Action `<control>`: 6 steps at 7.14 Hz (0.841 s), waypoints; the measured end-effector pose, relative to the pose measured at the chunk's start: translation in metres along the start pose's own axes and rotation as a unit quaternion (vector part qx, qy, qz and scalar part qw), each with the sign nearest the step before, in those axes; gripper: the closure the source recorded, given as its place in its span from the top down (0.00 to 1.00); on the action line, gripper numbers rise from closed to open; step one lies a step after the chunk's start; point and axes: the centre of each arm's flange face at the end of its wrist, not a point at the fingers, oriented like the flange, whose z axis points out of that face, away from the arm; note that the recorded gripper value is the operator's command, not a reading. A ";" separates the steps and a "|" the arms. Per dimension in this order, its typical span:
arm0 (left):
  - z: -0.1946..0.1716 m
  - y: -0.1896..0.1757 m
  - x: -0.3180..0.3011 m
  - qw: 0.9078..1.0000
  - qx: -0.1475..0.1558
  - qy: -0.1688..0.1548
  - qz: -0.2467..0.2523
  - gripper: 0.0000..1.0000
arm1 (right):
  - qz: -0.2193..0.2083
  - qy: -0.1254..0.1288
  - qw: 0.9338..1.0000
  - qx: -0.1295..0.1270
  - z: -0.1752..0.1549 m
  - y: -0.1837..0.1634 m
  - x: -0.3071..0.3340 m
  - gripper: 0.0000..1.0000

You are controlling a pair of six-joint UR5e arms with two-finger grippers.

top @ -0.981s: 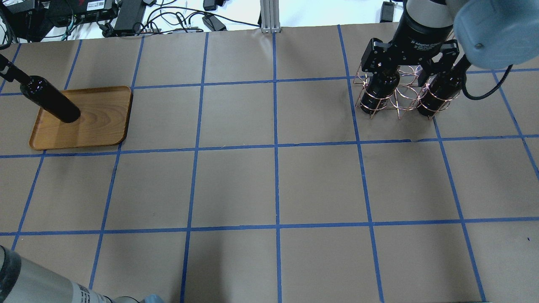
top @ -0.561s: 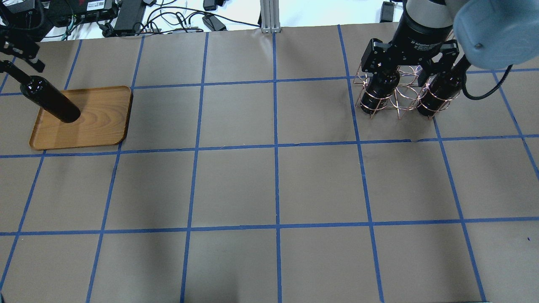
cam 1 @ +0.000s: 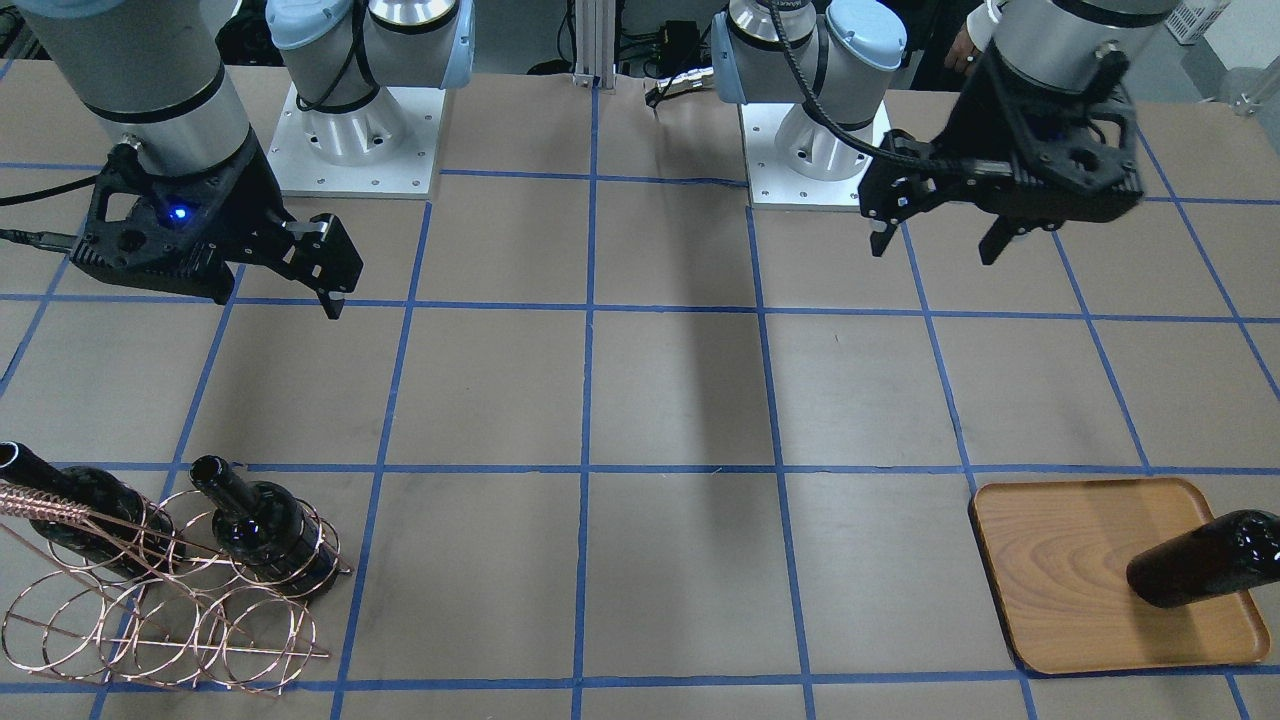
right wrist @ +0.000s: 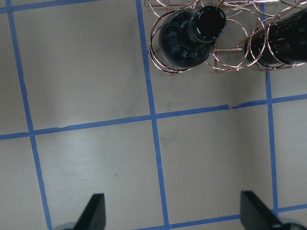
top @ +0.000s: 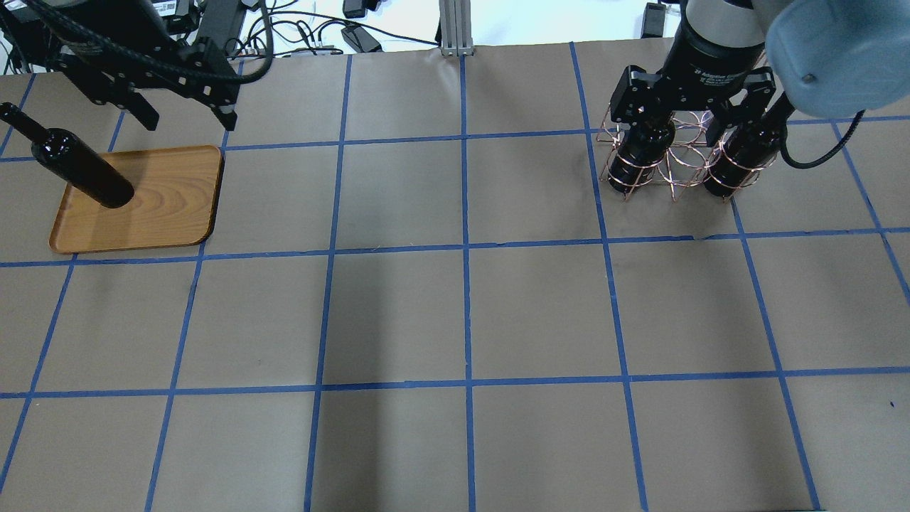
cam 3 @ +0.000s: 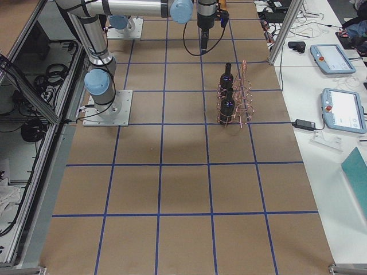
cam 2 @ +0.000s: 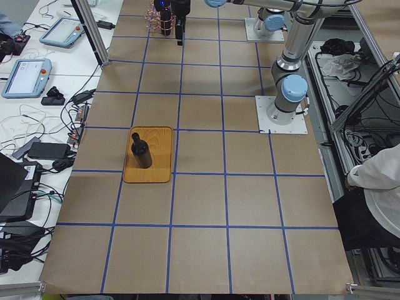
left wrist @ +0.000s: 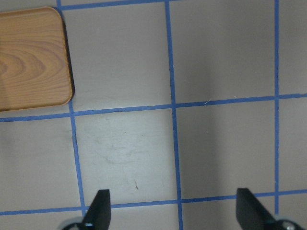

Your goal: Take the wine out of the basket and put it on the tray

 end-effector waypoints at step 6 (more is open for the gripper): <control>0.001 0.028 0.024 1.000 0.000 0.003 0.013 0.92 | -0.001 0.001 1.000 0.000 0.000 0.000 0.000 1.00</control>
